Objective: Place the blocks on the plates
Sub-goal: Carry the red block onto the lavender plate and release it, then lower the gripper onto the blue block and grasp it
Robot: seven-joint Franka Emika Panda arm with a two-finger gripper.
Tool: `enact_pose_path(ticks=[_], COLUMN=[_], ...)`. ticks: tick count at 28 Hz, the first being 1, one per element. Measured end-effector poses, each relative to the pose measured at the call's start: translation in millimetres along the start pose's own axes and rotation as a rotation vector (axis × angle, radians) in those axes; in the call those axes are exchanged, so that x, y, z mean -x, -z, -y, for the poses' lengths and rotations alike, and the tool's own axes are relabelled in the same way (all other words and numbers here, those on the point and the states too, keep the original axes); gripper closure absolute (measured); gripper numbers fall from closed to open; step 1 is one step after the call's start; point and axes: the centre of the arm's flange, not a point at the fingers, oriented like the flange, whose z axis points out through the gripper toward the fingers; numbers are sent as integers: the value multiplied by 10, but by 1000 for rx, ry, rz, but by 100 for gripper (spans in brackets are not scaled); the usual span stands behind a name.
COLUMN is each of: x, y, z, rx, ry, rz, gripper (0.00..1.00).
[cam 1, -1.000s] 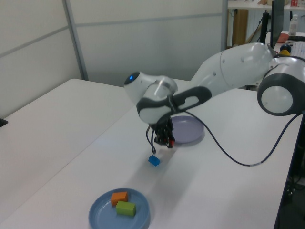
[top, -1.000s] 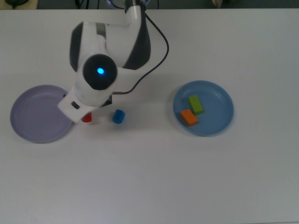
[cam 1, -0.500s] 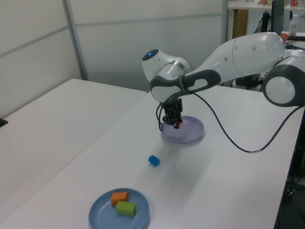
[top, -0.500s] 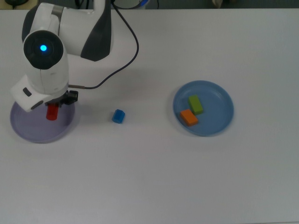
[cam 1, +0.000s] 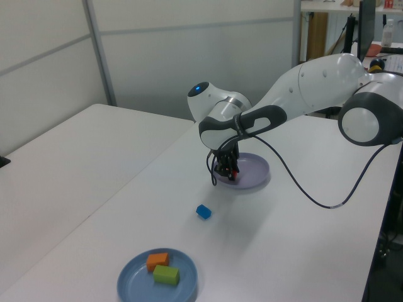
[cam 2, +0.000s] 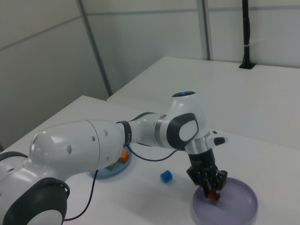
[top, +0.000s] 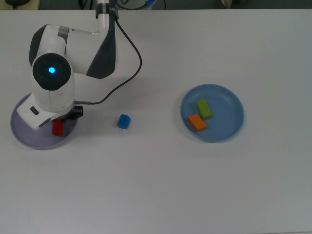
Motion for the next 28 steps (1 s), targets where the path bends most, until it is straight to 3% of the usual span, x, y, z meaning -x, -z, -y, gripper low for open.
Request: enact_pose_path(ticks=[5, 8, 16, 23, 28], x=[32, 65, 131, 81, 69], y=[81, 194, 671, 933, 984], z=[-111, -197, 25, 1068, 1587], rx=[-57, -85, -96, -141, -179], ry=[0, -1, 36, 144, 70], rz=[-19, -41, -63, -37, -24], gripper=[47, 31, 1, 0, 0])
